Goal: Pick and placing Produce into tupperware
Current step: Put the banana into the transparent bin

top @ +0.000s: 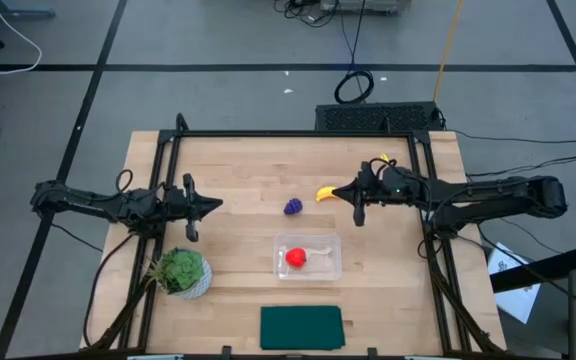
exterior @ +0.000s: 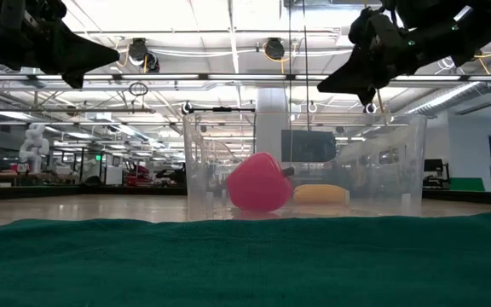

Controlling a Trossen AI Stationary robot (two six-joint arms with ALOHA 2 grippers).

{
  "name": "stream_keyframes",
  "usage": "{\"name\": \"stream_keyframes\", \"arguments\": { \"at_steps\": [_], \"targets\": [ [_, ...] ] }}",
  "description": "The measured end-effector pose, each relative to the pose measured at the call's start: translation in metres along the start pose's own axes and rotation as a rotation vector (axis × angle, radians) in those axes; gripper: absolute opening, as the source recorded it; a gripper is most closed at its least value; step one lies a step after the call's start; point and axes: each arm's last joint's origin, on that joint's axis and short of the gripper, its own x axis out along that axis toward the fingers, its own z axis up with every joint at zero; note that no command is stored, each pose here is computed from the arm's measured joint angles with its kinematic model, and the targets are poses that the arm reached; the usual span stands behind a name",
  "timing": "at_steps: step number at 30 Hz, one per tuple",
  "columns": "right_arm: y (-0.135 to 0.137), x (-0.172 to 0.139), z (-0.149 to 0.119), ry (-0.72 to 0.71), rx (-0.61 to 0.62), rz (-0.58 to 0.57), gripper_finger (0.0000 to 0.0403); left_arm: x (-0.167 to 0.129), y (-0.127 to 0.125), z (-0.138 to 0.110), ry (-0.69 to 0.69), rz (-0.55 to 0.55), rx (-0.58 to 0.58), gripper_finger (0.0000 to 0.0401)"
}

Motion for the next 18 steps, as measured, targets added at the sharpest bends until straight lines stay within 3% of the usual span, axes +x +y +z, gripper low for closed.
{"name": "stream_keyframes", "arguments": {
  "at_steps": [11, 18],
  "targets": [
    [0.001, 0.002, 0.035, 0.127, -0.046, -0.016, 0.0000, 0.000, 0.000, 0.000, 0.001, 0.000, 0.000, 0.0021],
    [-0.008, 0.015, 0.031, 0.207, -0.035, 0.047, 0.0000, 0.000, 0.000, 0.000, 0.002, 0.000, 0.000, 0.0021]
  ]
}}
